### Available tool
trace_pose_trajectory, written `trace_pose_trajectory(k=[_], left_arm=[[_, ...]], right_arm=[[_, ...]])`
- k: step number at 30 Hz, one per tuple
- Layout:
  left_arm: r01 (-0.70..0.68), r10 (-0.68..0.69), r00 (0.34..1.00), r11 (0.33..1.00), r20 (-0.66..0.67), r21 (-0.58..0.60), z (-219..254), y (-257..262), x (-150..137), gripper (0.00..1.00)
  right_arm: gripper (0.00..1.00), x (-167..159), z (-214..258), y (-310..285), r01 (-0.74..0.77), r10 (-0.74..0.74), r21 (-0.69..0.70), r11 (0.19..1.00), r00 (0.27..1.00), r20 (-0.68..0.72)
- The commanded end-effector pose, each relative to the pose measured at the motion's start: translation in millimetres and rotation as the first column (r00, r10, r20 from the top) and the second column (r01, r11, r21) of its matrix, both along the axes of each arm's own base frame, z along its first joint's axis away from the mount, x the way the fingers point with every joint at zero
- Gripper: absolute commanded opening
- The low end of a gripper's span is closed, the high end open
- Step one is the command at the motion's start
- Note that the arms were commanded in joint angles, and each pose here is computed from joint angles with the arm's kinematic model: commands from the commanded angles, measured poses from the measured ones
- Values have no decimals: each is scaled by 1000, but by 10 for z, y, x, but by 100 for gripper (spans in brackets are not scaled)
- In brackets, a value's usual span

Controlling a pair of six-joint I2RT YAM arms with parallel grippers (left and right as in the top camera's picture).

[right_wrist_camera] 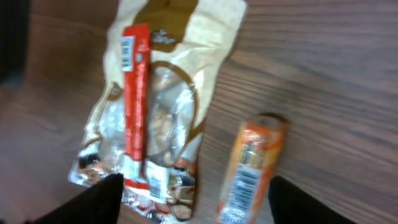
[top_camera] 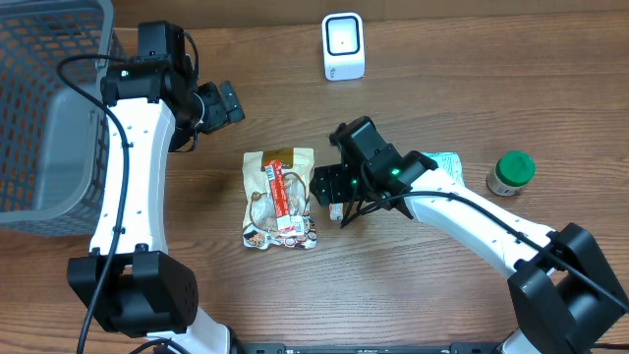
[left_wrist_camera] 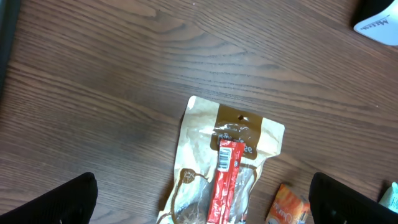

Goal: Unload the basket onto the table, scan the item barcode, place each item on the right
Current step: 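Move the right gripper left to the small orange pack, then grasp the small orange pack with the right gripper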

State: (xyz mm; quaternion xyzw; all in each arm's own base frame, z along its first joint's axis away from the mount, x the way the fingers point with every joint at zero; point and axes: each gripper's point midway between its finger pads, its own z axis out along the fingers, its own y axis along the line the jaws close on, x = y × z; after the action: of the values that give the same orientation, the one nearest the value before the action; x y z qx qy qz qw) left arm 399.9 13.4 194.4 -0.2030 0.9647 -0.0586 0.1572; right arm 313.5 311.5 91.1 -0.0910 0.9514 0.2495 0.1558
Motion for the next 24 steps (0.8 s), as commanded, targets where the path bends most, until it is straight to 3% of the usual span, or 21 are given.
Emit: trace_pose_trajectory(k=[1,11,24], left_arm=[[15,-16,999,1000,35,9,122,-16,5,100],[16,-16,999,1000,35,9,122,-17,5,100],[15,-16,999,1000,35,9,122,-16,5,100]], right_arm=[[72,140,4,-118,153,-151,-46,987,988,31],[57,102,-142,-91,245,-197,-220,944,956,219],[57,49,-306,-53,234,-175,-267,935,958,226]])
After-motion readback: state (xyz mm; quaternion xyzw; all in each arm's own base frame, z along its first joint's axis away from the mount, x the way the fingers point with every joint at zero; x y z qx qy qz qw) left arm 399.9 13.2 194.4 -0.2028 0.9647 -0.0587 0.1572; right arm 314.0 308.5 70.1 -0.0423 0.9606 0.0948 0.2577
